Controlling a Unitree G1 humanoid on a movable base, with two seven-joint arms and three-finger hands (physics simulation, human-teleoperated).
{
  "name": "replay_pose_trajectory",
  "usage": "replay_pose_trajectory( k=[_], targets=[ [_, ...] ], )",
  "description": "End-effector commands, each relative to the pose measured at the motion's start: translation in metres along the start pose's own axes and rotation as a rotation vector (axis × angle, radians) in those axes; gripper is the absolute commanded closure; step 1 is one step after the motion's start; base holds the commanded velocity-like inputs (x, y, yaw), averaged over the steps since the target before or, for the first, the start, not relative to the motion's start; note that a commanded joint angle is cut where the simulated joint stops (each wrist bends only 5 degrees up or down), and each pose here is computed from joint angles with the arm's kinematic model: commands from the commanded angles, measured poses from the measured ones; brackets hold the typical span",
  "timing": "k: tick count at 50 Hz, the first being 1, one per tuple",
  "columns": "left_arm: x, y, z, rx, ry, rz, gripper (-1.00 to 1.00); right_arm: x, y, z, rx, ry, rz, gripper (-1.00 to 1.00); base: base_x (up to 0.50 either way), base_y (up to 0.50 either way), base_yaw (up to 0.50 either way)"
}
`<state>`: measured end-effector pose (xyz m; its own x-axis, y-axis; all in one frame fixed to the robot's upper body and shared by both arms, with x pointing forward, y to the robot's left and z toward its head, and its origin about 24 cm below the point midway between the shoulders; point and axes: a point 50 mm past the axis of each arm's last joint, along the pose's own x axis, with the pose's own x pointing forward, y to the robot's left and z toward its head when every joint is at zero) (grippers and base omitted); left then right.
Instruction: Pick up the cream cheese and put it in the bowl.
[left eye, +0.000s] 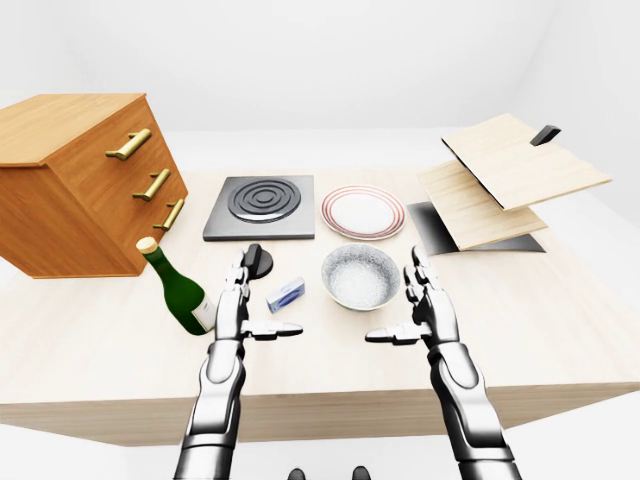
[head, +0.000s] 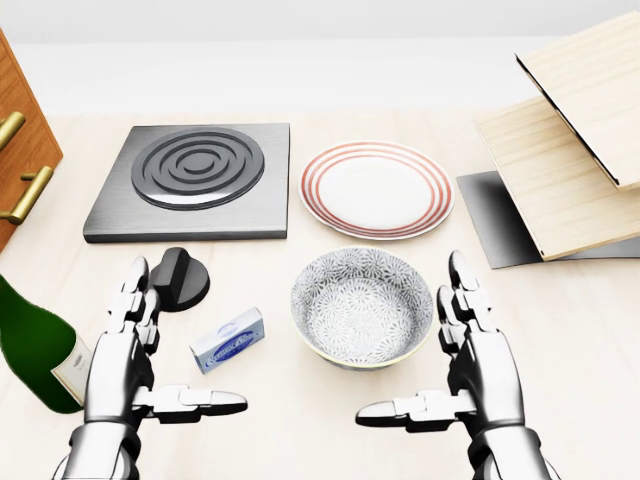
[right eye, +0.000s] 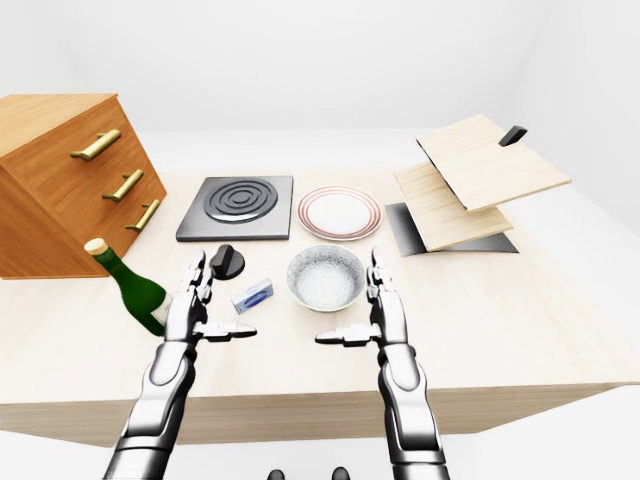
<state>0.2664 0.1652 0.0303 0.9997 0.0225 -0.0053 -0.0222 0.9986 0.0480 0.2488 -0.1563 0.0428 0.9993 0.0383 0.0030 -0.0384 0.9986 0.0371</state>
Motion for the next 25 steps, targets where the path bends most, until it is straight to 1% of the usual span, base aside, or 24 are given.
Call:
replay_pose_trajectory(
  k=[1, 4, 8, 16, 19, 25],
  targets=[
    [0.013, -0.002, -0.026, 0.057, 0.126, 0.011, -1.0, -0.003, 0.003, 0.001, -0.001, -0.006, 0.023, -1.0, 0.0, 0.0, 0.0],
    [0.019, -0.004, -0.03, 0.067, 0.154, 0.01, -1.0, -0.004, 0.004, 0.001, -0.002, -0.007, 0.03, -1.0, 0.0, 0.0, 0.0],
    [0.024, -0.007, -0.03, 0.081, 0.161, 0.016, -1.0, -0.005, 0.005, 0.001, -0.002, -0.008, 0.037, -1.0, 0.0, 0.0, 0.0],
    [0.028, -0.01, -0.037, 0.1, 0.202, 0.021, -1.0, -0.006, 0.006, 0.001, 0.001, -0.007, 0.052, -1.0, 0.0, 0.0, 0.0],
    [0.031, -0.009, -0.042, 0.11, 0.231, 0.031, -1.0, -0.008, 0.007, 0.001, 0.001, -0.008, 0.065, -1.0, 0.0, 0.0, 0.0],
    [0.032, -0.011, -0.043, 0.124, 0.238, 0.036, -1.0, -0.009, 0.009, 0.002, 0.001, -0.008, 0.081, -1.0, 0.0, 0.0, 0.0]
  ],
)
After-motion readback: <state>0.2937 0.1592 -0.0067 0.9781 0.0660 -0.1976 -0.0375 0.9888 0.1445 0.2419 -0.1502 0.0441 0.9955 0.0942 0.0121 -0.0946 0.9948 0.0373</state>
